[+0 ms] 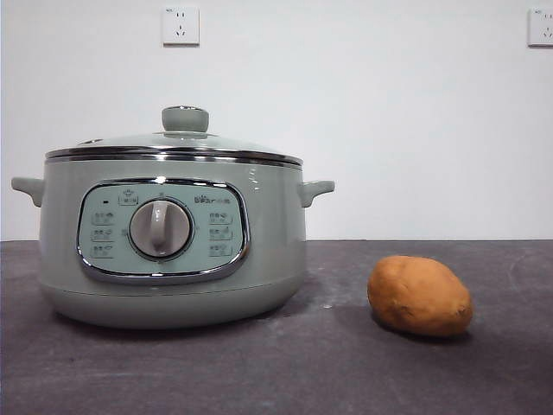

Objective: Pick up the potato,open the lid,put the potato in the pot,close the lid

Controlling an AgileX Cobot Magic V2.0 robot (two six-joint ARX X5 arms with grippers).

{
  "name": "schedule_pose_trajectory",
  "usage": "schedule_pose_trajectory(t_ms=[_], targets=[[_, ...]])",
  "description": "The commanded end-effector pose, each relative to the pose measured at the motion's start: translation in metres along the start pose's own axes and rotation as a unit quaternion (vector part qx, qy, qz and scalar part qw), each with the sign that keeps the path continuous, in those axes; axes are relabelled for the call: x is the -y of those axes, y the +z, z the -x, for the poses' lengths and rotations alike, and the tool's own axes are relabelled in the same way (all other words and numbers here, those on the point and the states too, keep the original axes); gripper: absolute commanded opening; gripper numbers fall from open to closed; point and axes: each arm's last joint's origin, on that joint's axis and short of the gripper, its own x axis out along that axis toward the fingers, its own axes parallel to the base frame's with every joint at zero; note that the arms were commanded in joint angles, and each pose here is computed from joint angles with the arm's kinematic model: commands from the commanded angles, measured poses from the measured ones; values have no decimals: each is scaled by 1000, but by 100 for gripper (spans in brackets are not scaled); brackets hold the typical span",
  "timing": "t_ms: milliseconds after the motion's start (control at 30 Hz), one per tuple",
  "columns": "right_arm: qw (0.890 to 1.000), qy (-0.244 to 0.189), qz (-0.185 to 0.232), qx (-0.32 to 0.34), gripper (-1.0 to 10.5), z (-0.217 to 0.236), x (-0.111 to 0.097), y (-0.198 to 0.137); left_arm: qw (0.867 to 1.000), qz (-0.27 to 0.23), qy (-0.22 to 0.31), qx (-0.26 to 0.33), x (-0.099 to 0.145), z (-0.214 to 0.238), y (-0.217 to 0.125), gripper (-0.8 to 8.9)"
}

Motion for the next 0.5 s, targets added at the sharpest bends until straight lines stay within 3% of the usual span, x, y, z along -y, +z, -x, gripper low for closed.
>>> schedule_pose_trajectory(t_ms=[33,233,500], targets=[[999,-1,-40,-5,1,-1,1,-3,999,47,-1,-5,-1,-1,-4,-4],[999,12,-40,-8,-11,1,-2,2,998,47,-29,-7,2,1,2,-6],[1000,12,-24,-8,-11,16,-19,38,999,47,-25,-8,18,21,43,-7]])
